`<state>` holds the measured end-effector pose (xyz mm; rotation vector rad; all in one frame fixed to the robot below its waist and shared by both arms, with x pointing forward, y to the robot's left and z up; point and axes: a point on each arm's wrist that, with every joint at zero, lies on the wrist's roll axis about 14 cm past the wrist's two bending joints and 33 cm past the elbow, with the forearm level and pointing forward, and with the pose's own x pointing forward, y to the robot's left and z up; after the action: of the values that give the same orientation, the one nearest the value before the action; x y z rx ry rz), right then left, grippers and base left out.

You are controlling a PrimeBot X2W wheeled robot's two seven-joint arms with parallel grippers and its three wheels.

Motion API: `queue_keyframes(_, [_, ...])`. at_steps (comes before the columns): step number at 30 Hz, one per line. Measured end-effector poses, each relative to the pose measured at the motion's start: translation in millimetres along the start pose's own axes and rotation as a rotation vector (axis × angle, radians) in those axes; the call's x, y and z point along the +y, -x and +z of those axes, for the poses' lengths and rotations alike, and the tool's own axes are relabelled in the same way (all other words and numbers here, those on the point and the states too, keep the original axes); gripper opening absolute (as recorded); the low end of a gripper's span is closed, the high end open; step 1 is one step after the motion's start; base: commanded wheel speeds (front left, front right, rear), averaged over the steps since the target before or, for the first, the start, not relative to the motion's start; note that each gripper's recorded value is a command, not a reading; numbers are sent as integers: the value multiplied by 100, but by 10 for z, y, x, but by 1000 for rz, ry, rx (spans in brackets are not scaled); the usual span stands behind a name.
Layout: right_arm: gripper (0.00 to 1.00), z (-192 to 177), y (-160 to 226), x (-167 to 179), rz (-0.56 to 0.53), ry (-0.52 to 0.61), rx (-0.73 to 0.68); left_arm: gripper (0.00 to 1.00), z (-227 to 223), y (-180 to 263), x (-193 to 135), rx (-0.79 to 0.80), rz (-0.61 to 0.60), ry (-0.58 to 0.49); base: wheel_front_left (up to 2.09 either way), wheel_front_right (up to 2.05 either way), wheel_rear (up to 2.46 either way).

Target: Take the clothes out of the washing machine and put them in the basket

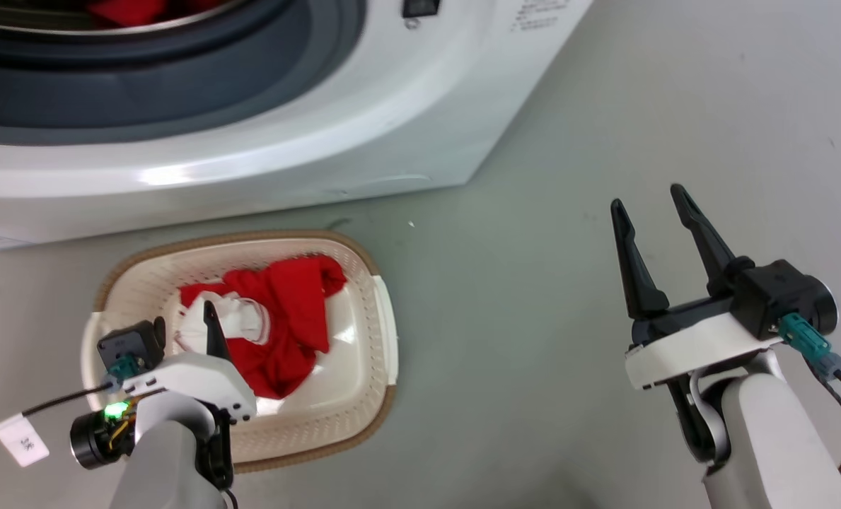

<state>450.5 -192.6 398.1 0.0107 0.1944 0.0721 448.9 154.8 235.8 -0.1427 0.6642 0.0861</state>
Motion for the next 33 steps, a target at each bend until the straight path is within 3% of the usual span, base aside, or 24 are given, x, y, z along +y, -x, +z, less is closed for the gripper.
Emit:
queue_keyframes(12, [100,466,176,345,75,7,-87,100,880,717,167,-305,-12,10,0,0,0])
queue_keyframes(20, [100,688,214,516,116,8,-135,100,1520,1097,40,-525,-54,-8,0,0,0])
queue_keyframes(27, [100,675,235,531,119,8,-126,100,2101,1090,-237,-671,-121,-60,0,0,0])
queue_keyframes(33, [100,590,223,467,101,-5,-105,100,2540,819,-385,-721,-161,-140,0,0,0])
